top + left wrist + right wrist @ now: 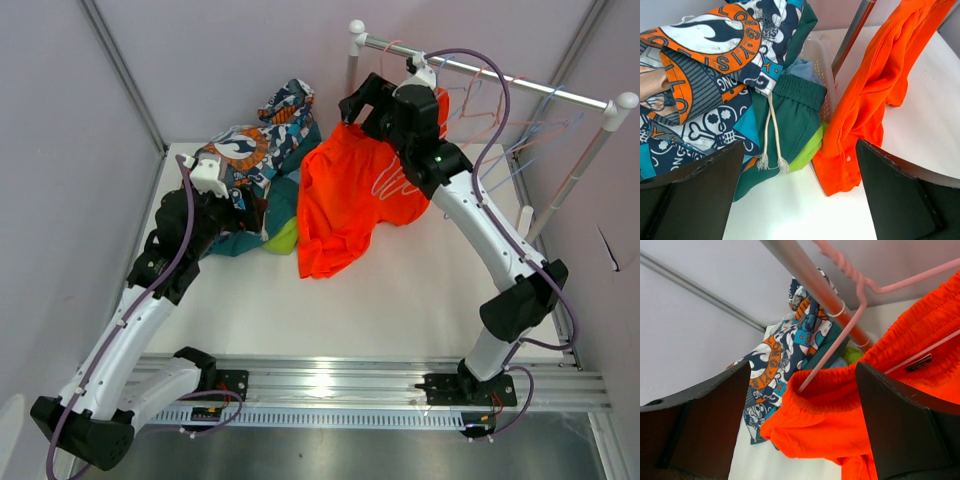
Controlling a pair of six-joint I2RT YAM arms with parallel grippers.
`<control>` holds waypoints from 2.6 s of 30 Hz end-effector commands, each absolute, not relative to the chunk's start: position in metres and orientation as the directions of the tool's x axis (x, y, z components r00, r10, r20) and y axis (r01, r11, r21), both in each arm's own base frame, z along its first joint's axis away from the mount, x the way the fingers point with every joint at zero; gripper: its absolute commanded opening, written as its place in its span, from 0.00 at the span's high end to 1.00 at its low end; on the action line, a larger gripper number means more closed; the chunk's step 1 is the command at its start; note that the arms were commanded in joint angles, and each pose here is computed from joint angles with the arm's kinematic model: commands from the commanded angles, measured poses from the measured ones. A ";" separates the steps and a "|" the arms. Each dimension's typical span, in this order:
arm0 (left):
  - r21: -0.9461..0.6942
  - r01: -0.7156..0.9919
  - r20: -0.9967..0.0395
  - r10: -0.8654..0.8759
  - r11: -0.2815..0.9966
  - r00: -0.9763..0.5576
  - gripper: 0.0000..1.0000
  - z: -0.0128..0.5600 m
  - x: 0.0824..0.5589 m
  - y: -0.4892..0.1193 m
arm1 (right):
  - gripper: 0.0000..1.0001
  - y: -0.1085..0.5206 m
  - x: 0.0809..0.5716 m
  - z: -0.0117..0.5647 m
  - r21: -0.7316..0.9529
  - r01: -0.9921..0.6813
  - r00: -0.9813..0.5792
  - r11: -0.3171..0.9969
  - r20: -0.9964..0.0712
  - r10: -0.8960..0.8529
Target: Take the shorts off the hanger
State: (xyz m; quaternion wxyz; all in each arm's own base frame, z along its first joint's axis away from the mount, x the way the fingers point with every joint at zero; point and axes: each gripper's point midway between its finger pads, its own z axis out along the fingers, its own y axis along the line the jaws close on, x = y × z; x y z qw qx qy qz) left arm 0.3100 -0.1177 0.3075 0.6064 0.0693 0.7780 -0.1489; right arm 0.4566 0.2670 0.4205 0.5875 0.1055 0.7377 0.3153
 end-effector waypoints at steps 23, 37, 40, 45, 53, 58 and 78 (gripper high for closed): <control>-0.173 0.484 -0.981 -0.105 0.858 -0.165 0.01 0.340 0.294 -0.149 | 1.00 0.293 0.422 0.492 0.599 -0.332 -0.144 0.729 -0.796 0.589; -0.189 0.837 -0.970 -0.229 0.513 -0.079 0.01 0.391 0.246 -0.230 | 1.00 0.263 0.366 0.556 0.690 -0.399 -0.114 0.604 -0.691 0.714; -0.184 0.873 -0.963 -0.260 0.452 -0.069 0.01 0.389 0.237 -0.248 | 1.00 0.256 0.356 0.560 0.723 -0.399 -0.126 0.564 -0.652 0.748; -0.194 0.904 -0.960 -0.266 0.381 -0.094 0.01 0.381 0.234 -0.279 | 1.00 0.249 0.345 0.560 0.755 -0.397 -0.140 0.522 -0.612 0.779; -0.232 0.850 -0.955 -0.279 0.474 -0.105 0.21 0.361 0.280 -0.301 | 1.00 0.242 0.330 0.569 0.776 -0.408 -0.162 0.480 -0.579 0.799; -0.271 0.810 -0.944 -0.309 0.520 -0.117 1.00 0.362 0.293 -0.299 | 1.00 0.229 0.328 0.560 0.784 -0.382 -0.154 0.489 -0.576 0.803; -0.368 0.671 -0.923 -0.339 0.644 -0.182 1.00 0.311 0.191 -0.219 | 1.00 0.201 0.352 0.567 0.829 -0.387 -0.193 0.403 -0.501 0.844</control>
